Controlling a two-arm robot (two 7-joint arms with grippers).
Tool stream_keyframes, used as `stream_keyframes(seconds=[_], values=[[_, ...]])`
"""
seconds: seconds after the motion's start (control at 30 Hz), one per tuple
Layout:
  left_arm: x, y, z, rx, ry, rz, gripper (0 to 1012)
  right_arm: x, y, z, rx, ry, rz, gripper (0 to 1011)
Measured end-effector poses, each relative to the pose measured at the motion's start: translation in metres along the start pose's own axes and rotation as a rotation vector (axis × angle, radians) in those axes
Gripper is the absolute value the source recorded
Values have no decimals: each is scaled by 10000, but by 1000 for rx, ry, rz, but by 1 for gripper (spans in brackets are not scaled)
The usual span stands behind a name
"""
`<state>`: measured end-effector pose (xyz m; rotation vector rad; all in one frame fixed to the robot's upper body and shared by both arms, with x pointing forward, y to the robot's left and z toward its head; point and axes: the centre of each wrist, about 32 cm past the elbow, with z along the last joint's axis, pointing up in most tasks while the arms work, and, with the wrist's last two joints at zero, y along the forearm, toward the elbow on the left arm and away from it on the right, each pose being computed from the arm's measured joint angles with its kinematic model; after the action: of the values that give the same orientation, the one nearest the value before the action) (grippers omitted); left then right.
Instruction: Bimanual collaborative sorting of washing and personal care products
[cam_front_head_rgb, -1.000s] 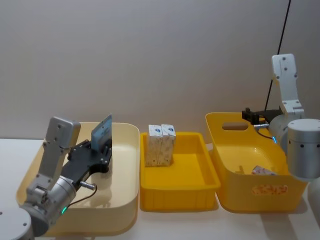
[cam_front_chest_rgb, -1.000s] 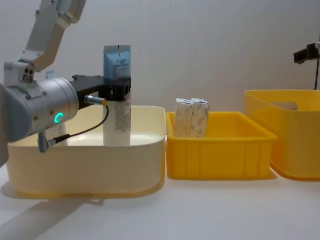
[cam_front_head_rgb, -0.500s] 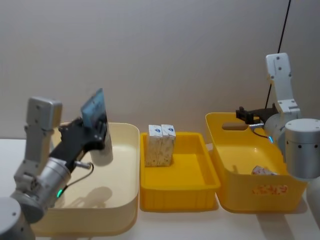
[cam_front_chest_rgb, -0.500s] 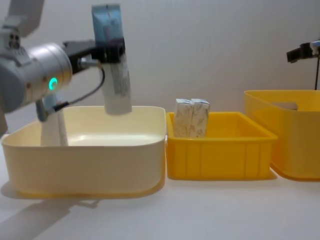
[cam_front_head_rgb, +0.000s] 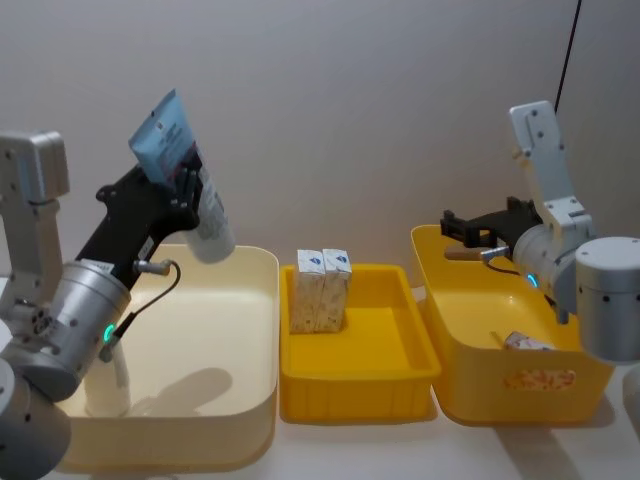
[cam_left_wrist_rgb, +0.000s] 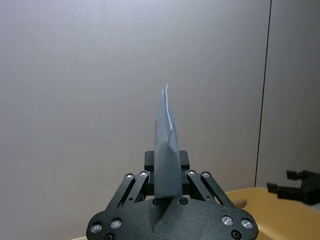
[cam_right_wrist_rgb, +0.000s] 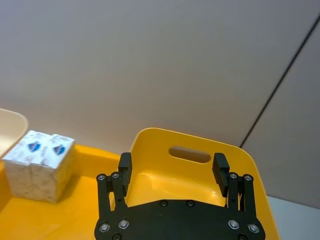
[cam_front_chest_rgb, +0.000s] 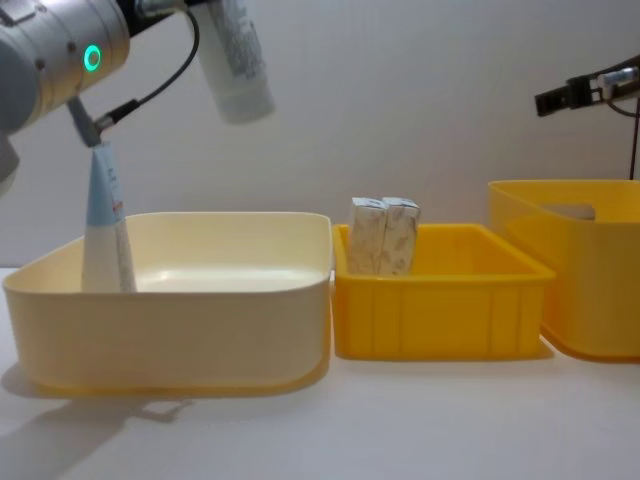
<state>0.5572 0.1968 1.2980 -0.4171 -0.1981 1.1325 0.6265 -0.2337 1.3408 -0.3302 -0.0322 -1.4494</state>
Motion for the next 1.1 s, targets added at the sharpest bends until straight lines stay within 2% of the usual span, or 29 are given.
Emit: stream_keyframes(seconds=[0.23, 0.5, 0.8, 0.83, 1.1], values=[[-17, -42, 34, -38, 47, -4, 264, 12, -51, 13, 28, -18, 98, 1001], [-40, -72, 12, -43, 77, -15, 264, 24, -68, 4, 57, -50, 186, 1001], [-75, -115, -16, -43, 96, -34, 262, -27, -45, -5, 105, -141, 235, 1001], [-81, -119, -19, -43, 98, -36, 264, -48, -32, -9, 118, -172, 251, 1001], [-100, -125, -17, -44, 96, -42, 262, -115, 16, -16, 164, -280, 319, 1001]])
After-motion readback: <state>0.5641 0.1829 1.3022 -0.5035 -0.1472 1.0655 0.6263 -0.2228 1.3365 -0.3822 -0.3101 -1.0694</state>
